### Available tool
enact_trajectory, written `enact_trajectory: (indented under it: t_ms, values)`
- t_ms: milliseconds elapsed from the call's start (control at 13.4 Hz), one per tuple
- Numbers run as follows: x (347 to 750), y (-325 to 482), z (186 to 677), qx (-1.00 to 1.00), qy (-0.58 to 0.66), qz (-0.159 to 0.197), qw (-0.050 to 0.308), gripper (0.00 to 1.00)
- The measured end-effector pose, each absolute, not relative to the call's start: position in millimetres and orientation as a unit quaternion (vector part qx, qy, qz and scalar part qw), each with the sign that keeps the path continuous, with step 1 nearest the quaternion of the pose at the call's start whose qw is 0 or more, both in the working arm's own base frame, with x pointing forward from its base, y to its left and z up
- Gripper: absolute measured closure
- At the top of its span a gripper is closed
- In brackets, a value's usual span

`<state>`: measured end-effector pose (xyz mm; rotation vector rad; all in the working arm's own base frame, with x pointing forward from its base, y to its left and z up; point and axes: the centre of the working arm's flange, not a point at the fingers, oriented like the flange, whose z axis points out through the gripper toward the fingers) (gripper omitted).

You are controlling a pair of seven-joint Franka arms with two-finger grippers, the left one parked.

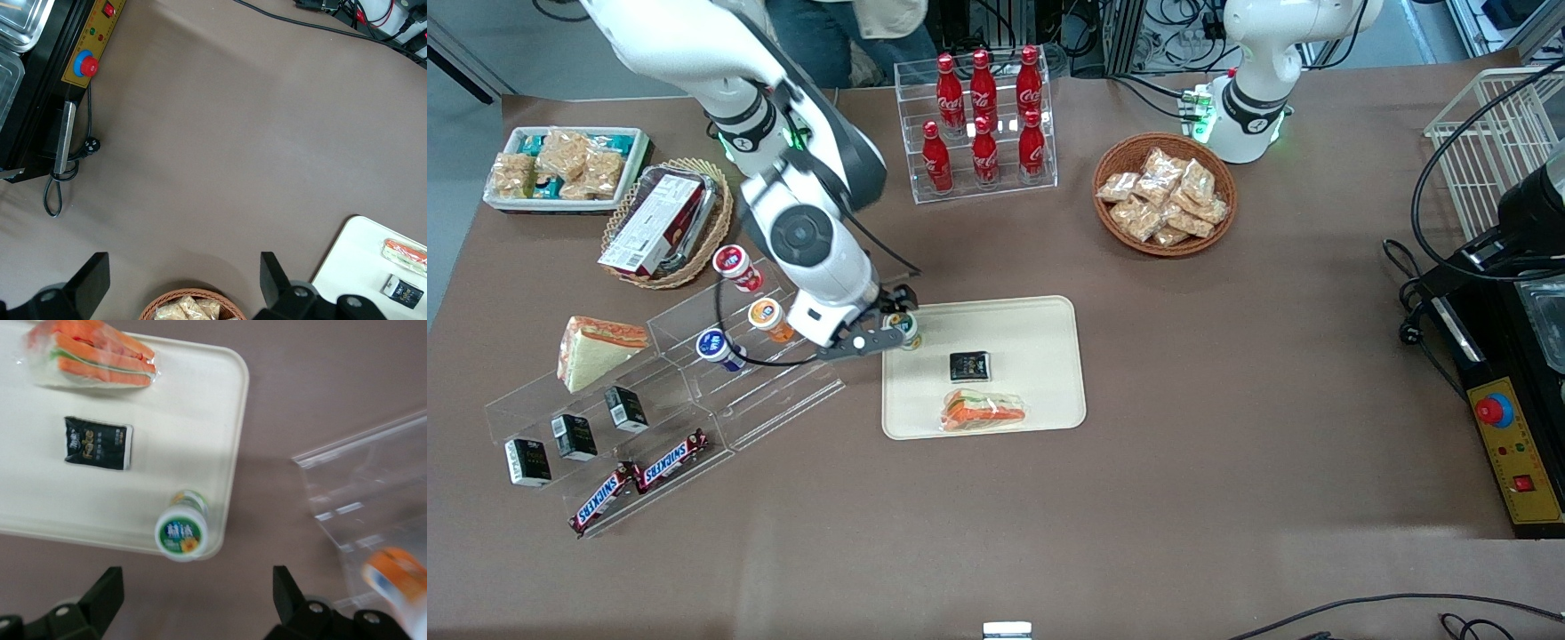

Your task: Place green gum on tray

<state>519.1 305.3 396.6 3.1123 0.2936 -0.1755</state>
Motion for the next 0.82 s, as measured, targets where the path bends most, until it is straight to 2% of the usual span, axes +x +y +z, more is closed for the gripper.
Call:
enact_trajectory:
  t_ms: [373, 821]
  values:
    - [540.5, 222.7, 511.1, 0.996, 0.084, -0.036, 0.012, 0.00]
    - [555.2, 53.6, 578.8, 0.999, 0.030, -0.031, -0.006, 0.00]
